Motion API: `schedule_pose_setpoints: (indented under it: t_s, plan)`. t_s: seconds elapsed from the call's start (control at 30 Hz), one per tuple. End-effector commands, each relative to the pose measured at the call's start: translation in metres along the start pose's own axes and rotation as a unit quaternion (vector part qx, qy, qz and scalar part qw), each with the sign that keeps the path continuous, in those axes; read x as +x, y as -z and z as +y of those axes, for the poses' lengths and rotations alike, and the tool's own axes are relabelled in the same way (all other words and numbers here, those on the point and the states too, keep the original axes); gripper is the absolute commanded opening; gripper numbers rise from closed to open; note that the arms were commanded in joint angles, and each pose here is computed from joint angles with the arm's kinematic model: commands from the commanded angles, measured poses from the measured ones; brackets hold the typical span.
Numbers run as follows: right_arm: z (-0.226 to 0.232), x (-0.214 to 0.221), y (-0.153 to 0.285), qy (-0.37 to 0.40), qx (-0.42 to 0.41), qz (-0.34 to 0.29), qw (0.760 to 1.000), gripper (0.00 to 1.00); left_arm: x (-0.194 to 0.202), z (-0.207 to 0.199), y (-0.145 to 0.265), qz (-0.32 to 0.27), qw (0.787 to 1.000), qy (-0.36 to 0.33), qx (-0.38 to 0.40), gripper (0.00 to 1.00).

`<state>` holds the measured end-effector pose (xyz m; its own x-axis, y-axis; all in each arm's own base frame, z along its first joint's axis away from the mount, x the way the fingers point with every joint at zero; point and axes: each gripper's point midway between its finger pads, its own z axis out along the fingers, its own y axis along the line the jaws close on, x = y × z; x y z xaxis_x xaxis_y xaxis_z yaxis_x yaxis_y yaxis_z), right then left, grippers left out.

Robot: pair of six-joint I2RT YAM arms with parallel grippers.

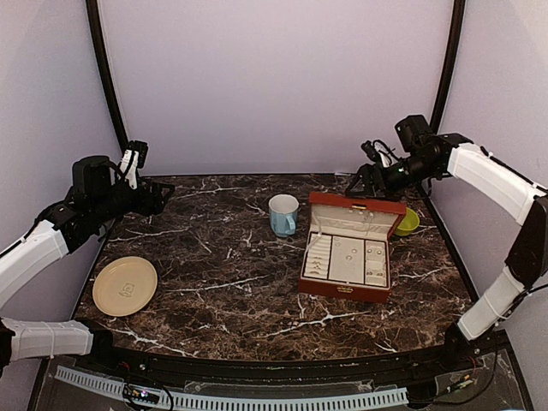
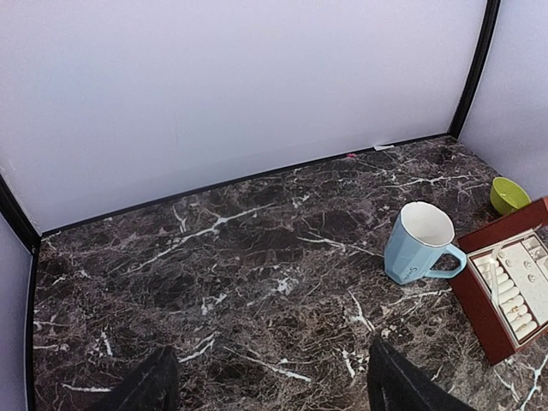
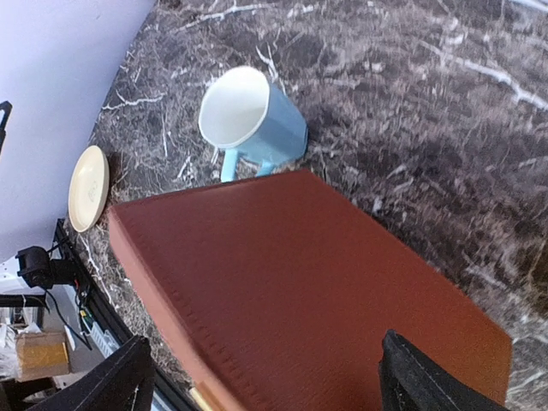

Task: Organize the mixed jewelry
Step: Close the box lid on the jewelry box.

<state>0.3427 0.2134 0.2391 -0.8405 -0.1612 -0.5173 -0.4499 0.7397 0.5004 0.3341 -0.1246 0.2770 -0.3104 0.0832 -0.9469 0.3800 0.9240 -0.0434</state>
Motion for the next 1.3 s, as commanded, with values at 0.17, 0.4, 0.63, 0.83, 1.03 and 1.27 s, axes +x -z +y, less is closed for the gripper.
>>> schedule_pose_setpoints:
  t_s: [0.17, 0.4, 0.63, 0.83, 1.03, 1.27]
  plan:
    - [0.004, 0.045, -0.024, -0.059, -0.031, 0.033, 0.997, 0.9, -0.008, 0.004, 0.005, -0.02, 1.0, -0.006, -0.009, 0.78]
    - [0.011, 0.063, -0.036, -0.076, -0.047, 0.031, 0.996, 0.89, -0.009, 0.005, 0.007, -0.023, 1.0, -0.007, -0.012, 0.78]
    - [0.029, 0.093, -0.044, -0.091, -0.057, 0.029, 0.994, 0.73, -0.01, 0.005, 0.008, -0.025, 1.0, -0.007, -0.013, 0.78]
    - [0.041, 0.117, -0.052, -0.113, -0.086, 0.016, 0.99, 0.62, -0.009, 0.004, 0.007, -0.024, 1.0, -0.007, -0.01, 0.78]
    - [0.038, 0.135, -0.066, -0.14, -0.097, 0.019, 0.985, 0.58, -0.007, 0.004, 0.006, -0.022, 1.0, -0.006, -0.009, 0.78]
    - [0.026, 0.155, -0.075, -0.155, -0.081, 0.037, 0.984, 0.57, -0.007, 0.005, 0.007, -0.023, 1.0, -0.006, -0.012, 0.78]
